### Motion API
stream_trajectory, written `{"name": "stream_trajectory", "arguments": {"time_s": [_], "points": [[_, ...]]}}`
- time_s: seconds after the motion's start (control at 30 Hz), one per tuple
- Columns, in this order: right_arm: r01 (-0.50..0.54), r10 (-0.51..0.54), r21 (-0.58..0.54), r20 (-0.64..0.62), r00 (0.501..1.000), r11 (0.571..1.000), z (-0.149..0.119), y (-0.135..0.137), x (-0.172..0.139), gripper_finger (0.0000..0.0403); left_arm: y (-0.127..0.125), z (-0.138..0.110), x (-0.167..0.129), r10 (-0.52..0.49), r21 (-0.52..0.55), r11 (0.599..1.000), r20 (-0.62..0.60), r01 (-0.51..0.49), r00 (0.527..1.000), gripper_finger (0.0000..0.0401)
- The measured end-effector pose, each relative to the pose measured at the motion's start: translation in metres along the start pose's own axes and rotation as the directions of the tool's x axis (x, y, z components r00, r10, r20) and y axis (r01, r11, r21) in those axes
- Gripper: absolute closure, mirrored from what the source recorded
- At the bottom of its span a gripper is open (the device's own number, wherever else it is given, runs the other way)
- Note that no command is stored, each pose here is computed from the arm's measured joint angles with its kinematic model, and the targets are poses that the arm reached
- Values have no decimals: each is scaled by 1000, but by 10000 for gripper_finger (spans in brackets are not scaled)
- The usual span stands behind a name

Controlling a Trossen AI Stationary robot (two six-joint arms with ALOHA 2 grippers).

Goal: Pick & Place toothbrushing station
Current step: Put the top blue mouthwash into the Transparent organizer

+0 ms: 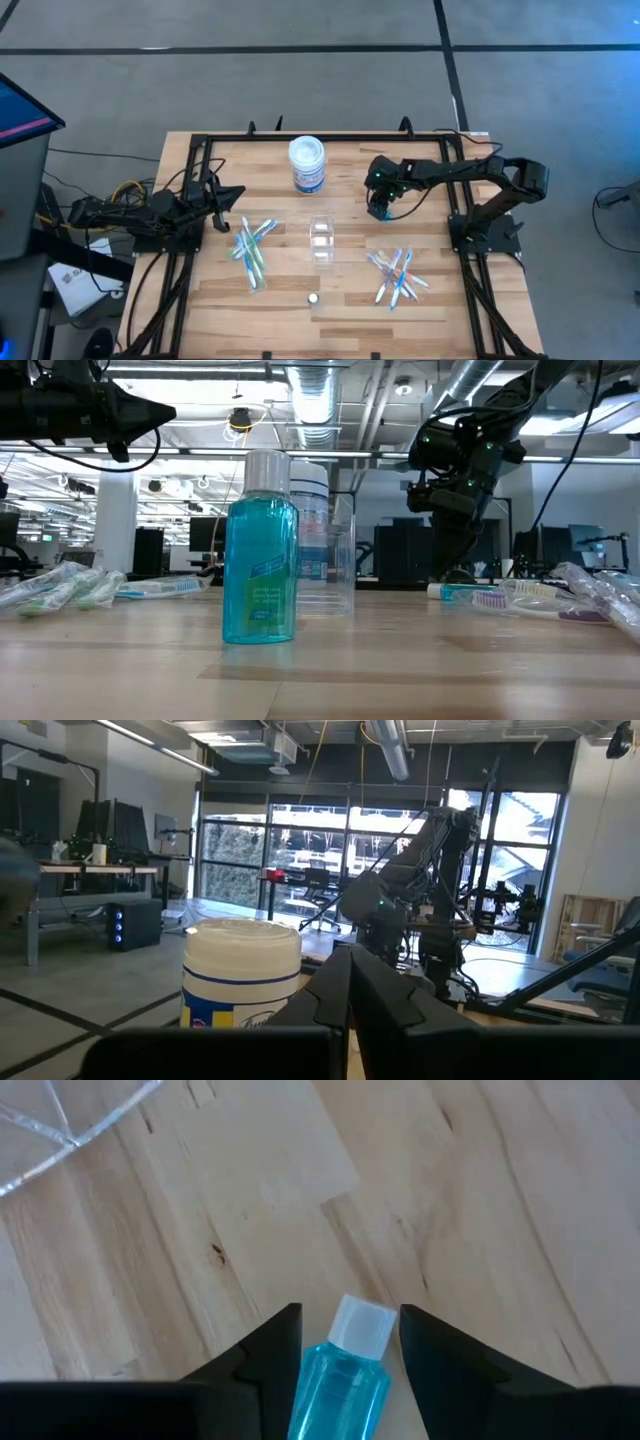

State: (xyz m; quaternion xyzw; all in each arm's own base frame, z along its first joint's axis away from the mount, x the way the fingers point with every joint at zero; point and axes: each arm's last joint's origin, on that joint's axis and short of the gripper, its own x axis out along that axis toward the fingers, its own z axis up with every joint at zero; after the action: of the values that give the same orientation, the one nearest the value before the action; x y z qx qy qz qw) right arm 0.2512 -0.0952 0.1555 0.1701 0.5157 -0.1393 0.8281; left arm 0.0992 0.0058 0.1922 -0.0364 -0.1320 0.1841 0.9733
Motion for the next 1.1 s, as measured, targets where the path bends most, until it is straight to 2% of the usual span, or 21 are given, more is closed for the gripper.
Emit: {"name": "stream_trajectory", "arguments": {"time_s": [0.27,0.5,0.8,0.93,1.1], "points": [[1,-1,3,-7,1000,1000,0,0,2,255,0,0,0,0,0,1000,0,0,1000,399],[9,-9,0,-84,996,1000,-4,-3,26,260,0,0,0,0,0,1000,-1,0,1000,399],[12,-11,3,-114,993,1000,7,-3,31,262,0,0,0,0,1,1000,-1,0,1000,399],[5,-15,-67,-148,989,998,7,-2,29,268,0,0,0,0,1,1000,-1,0,1000,399],[1,-15,-86,-155,988,996,7,-2,27,270,0,0,0,0,1,1000,-1,0,1000,399]]}}
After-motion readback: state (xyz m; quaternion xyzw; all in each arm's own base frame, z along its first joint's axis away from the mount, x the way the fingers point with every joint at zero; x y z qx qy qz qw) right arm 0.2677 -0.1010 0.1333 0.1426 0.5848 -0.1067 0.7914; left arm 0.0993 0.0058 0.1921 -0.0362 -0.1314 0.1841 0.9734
